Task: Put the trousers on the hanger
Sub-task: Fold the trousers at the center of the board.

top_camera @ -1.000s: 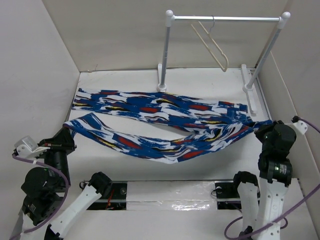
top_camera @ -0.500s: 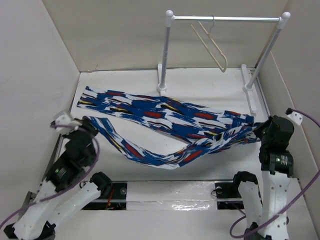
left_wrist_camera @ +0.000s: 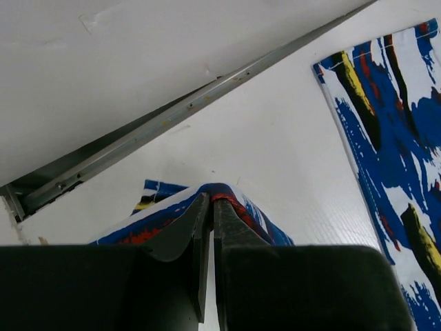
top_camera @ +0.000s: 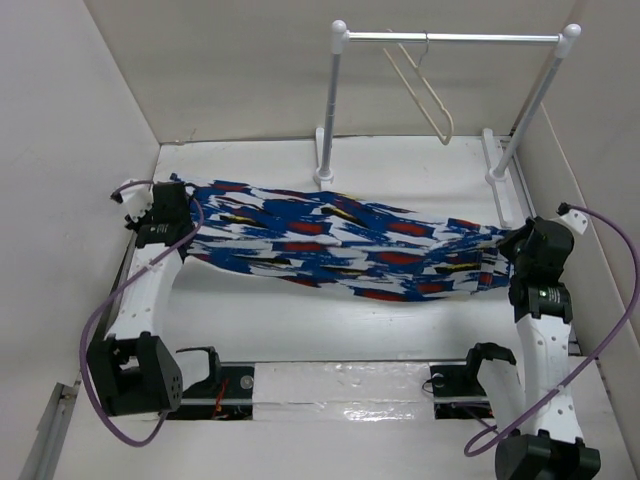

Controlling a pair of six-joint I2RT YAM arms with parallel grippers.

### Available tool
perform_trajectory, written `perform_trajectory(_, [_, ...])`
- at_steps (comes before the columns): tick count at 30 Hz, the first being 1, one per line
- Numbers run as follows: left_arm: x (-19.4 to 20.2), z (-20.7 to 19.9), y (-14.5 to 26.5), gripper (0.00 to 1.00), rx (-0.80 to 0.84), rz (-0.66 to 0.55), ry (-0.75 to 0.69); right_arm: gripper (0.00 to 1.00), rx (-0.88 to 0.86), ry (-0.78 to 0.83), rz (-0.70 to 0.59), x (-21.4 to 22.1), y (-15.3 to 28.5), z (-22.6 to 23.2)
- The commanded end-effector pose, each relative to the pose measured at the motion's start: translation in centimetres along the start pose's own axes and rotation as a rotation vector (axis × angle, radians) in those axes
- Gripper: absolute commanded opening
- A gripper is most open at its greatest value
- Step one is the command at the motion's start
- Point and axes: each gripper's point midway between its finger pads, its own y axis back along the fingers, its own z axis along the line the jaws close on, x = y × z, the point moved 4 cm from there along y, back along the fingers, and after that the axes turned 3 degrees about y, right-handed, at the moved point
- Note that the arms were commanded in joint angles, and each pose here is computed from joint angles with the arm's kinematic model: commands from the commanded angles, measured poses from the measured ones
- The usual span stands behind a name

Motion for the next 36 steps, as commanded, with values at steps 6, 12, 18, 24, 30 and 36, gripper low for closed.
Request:
perform_trajectory(6, [-5.5, -4.0, -1.8, 0.0, -0.031, -0.097, 0.014, 0.0, -0.063, -0.046, -0.111, -3.0, -3.3, 2.3])
perform_trajectory(12, [-6.1, -7.3, -4.8, 0.0, -0.108, -0.1, -0.075, 0.0, -0.046, -0.037, -0.078, -2.9, -6.3, 2.7])
perform_trajectory(18, [-6.7, -12.8, -5.7, 0.0, -0.114, -0.144, -0.187, 0.0, -0.065, -0.024, -0.055, -3.0, -8.9, 3.9])
perform_trajectory(24, [-6.4, -18.1, -8.7, 0.0, -0.074, -0.138, -0.249, 0.0, -0.018, -0.029, -0.026, -2.9, -13.5, 4.3])
perform_trajectory(30, [-5.4, -23.0, -12.1, 0.19, -0.027, -0.119, -0.282, 0.0, 0.03, 0.0, 0.059, -0.4, -17.9, 5.0])
perform_trajectory(36, [-7.4, -22.1, -12.5, 0.74, 0.023, -0.08, -0.164, 0.65, -0.041, -0.034, 0.053, -1.3, -19.0, 7.4])
